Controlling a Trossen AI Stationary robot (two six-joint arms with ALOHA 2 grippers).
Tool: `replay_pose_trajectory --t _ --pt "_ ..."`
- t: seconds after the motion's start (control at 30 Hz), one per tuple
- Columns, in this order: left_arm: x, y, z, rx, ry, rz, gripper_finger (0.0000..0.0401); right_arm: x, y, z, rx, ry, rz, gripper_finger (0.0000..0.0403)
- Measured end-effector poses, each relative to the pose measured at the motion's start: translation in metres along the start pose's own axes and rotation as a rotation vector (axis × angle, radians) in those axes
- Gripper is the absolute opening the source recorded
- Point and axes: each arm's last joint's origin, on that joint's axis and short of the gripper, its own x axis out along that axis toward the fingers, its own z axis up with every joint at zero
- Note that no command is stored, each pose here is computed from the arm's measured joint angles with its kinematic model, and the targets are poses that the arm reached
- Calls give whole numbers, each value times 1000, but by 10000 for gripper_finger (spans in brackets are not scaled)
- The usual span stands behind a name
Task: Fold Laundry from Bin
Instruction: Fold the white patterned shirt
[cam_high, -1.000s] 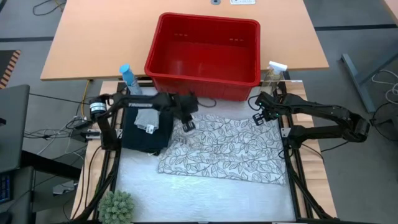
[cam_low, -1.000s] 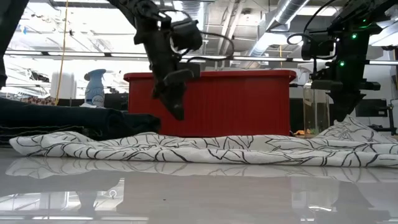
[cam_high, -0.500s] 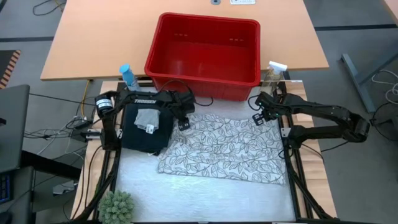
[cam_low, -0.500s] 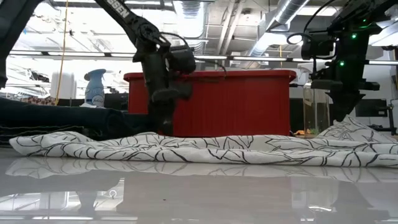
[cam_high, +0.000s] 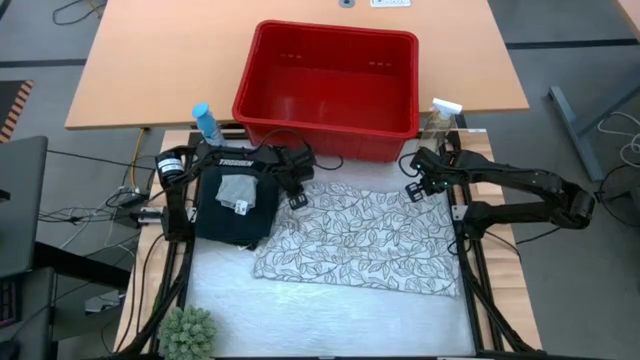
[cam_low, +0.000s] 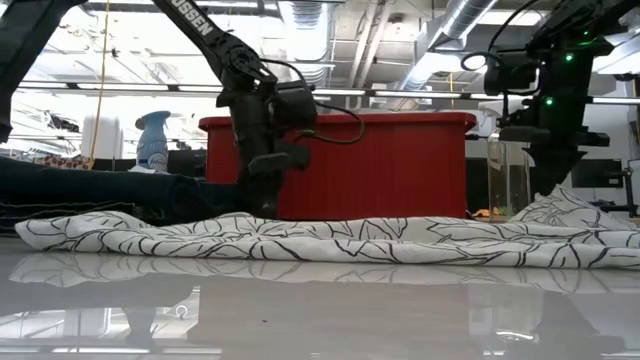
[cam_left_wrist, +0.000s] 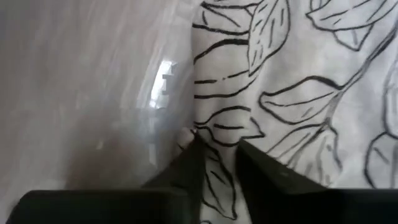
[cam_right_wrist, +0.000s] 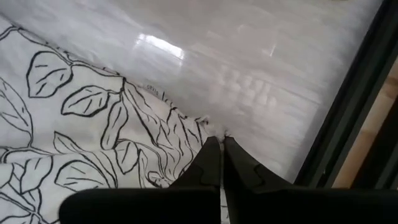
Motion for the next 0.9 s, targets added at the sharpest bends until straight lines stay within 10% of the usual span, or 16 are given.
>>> replay_pose_trajectory --t 0.13,0.9 --pt "-5 -1 5 -22 -4 -7 11 0 -1 -1 25 7 -5 24" --pt "-47 -34 22 8 126 76 0 -60 5 0 -27 -17 5 23"
